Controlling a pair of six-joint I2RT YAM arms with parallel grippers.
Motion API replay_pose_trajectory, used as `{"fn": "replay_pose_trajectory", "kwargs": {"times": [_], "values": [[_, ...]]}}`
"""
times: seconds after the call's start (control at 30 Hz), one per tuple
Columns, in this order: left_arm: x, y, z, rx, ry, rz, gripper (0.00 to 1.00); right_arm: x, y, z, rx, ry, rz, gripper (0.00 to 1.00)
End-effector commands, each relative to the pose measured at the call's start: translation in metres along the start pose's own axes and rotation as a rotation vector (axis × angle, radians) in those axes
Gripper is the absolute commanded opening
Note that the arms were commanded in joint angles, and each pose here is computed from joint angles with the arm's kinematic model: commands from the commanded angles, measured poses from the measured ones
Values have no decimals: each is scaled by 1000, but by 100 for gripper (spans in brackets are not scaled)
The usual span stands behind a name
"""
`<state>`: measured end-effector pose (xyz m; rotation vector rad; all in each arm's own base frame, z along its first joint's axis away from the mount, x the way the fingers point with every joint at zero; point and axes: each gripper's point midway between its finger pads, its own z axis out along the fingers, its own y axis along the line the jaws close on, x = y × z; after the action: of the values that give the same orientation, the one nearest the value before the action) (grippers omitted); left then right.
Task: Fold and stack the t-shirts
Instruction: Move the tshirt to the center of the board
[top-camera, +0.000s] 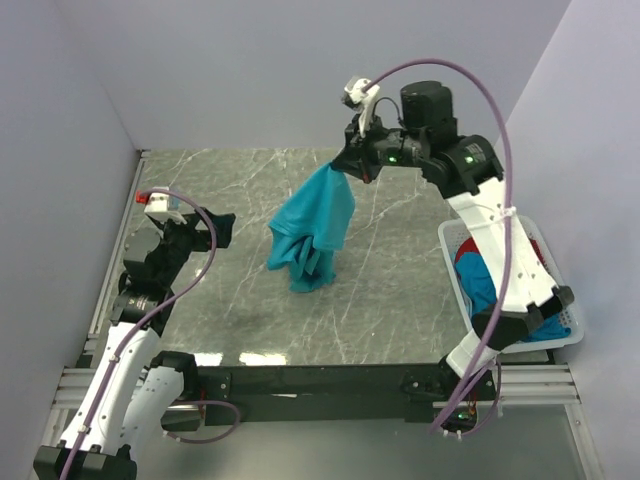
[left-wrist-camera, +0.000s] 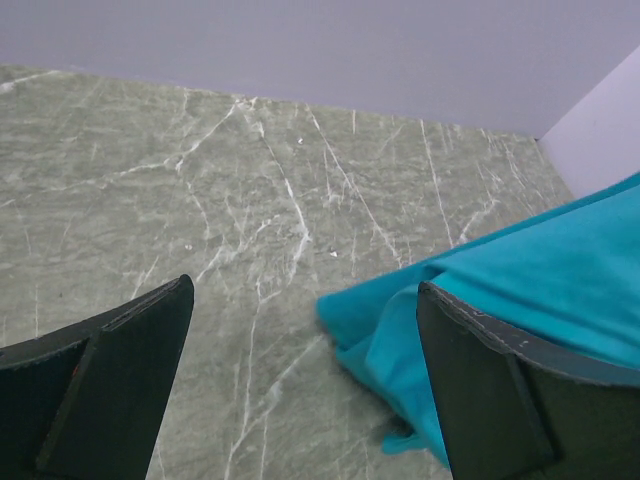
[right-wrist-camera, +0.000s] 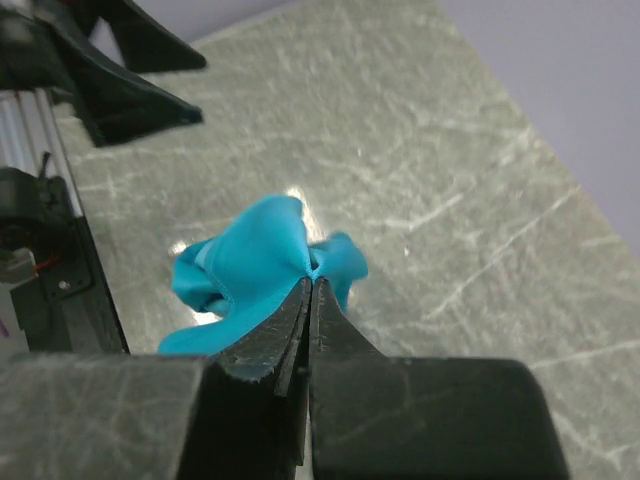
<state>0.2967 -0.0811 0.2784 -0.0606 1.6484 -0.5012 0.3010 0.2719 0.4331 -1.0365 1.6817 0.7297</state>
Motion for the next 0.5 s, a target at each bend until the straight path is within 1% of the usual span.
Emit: {"fn": "replay_pose_trajectory", "kwargs": {"times": [0.0,0.03,0.1,0.13,0.2,0.23,0.27,0.3,0.33,0.37,0.47], "values": [[-11,-9,-1,44,-46,27,99,13,-17,21,44,34,1,0],[-11,-10,-1,48,-46,27,100,21,-22,30,47,58,11,0],[-12,-12,-2,58,-47,28,100,29,-25,42,44,83,22,4],[-12,-12,-2,62,-44,28,100,41,-30,57,38,117,38,7],[-11,-14,-2,70,-41,28,99,50,-30,74,28,148,49,19],[-11,-14,-2,70,-41,28,100,69,-33,93,14,201,72,27],[-9,-13,-2,70,-36,28,99,70,-30,102,11,217,60,45],[-9,-14,-2,76,-34,29,99,77,-30,110,13,241,57,51],[-7,-14,-1,75,-28,28,99,95,-30,124,8,298,63,55],[-6,-15,-1,80,-23,29,99,94,-31,128,20,306,53,61],[0,-18,3,106,7,28,99,112,-34,136,41,371,43,68]]}}
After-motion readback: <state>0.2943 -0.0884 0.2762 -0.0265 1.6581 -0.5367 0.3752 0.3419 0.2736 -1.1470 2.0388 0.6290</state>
